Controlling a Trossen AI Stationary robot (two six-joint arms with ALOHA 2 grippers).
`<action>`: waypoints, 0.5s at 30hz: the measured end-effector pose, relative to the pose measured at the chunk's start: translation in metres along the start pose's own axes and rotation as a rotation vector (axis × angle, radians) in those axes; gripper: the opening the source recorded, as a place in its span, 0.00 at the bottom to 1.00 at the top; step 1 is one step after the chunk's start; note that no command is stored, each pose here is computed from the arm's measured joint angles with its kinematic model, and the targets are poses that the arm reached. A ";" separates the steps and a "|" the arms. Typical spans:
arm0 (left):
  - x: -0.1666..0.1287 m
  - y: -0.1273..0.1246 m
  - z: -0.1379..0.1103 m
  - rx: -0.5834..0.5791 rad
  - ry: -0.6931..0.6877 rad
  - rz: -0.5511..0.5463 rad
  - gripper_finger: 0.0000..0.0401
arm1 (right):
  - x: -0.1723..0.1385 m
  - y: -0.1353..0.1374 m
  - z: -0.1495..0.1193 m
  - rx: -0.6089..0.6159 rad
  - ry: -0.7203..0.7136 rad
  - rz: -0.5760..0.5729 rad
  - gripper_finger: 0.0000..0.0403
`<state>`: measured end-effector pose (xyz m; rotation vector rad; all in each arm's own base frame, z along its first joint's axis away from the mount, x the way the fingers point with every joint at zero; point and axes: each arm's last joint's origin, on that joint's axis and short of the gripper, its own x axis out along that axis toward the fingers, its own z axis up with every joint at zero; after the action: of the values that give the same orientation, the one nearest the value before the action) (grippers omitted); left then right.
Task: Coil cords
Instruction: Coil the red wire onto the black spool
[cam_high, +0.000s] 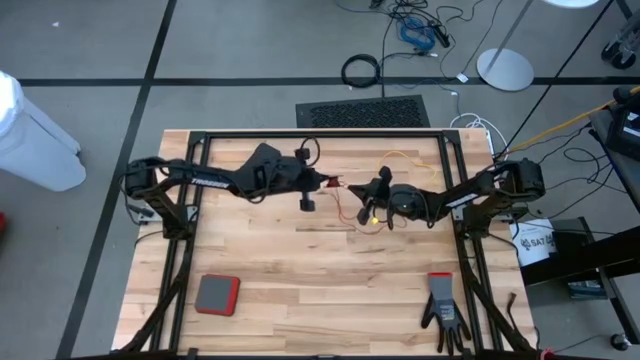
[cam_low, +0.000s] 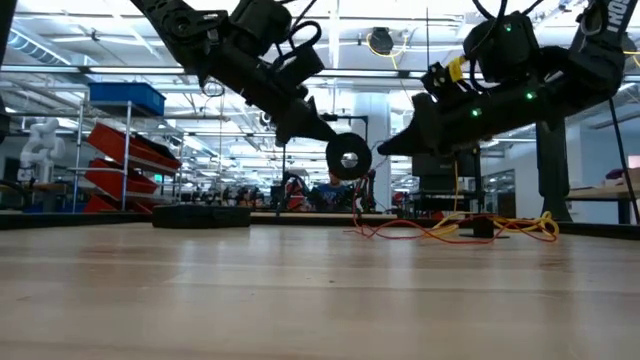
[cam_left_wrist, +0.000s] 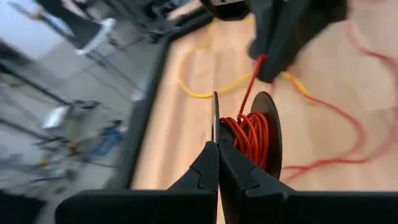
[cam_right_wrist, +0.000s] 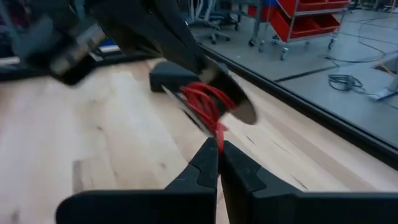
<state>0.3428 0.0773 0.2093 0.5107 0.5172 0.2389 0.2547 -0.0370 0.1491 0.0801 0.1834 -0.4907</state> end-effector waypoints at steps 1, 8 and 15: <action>0.000 -0.001 0.002 0.010 0.001 0.035 0.00 | 0.002 0.001 0.003 0.004 -0.008 0.015 0.00; -0.001 -0.005 0.015 0.044 -0.044 0.160 0.00 | 0.015 0.012 0.027 -0.018 -0.051 0.055 0.00; 0.009 -0.010 0.013 0.016 -0.064 0.226 0.00 | 0.023 0.018 0.045 -0.050 -0.082 0.035 0.00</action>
<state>0.3581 0.0660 0.2104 0.5914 0.3995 0.4333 0.2902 -0.0368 0.1891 0.0148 0.1139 -0.4530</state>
